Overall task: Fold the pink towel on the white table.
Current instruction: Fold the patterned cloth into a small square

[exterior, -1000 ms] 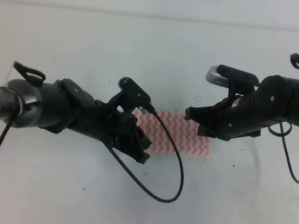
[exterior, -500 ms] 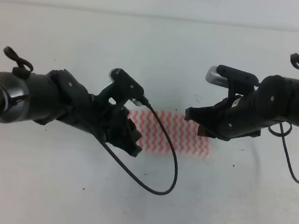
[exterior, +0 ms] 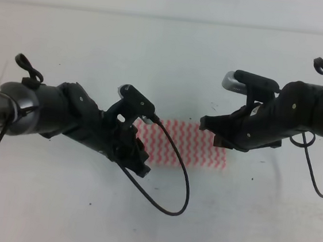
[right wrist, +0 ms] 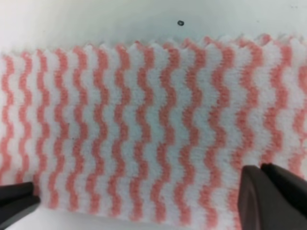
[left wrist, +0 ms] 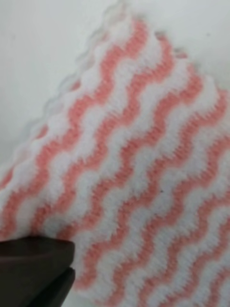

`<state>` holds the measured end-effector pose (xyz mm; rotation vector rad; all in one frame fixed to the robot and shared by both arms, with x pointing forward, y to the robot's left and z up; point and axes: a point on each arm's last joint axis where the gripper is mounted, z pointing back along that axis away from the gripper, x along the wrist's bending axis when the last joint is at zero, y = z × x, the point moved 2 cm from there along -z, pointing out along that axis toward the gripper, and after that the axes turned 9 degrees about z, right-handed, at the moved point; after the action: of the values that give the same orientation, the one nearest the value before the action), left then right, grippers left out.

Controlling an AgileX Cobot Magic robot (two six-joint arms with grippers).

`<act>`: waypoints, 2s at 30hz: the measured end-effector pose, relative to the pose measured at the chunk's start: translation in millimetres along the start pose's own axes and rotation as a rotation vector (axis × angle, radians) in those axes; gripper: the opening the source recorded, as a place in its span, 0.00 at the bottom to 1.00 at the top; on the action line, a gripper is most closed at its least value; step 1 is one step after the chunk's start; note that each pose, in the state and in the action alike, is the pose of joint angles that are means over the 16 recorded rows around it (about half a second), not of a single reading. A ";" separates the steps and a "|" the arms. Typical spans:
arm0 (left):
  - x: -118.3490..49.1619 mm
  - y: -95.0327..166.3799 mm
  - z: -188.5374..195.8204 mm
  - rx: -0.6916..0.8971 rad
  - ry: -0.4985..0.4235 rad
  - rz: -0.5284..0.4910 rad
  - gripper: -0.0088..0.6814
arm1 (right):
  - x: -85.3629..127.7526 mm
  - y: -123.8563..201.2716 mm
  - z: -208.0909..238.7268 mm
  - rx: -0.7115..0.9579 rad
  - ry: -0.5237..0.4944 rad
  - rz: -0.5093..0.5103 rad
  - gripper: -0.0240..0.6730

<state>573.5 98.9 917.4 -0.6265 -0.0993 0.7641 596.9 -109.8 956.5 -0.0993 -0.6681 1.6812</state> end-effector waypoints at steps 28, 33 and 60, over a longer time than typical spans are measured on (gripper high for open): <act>7.2 5.1 7.5 0.064 -0.077 -0.015 0.01 | -0.1 0.2 -0.4 0.000 0.001 0.005 0.03; 7.1 -0.2 14.6 0.035 -0.094 -0.027 0.01 | -0.1 0.2 -0.6 0.000 0.001 0.008 0.03; 22.6 -24.9 18.0 -0.178 -0.225 0.071 0.01 | -11.3 -21.9 8.9 -0.071 0.014 0.000 0.08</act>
<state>599.7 109.3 943.1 -0.7137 -0.3563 0.8999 615.0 -122.1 970.9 -0.1615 -0.7170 1.6552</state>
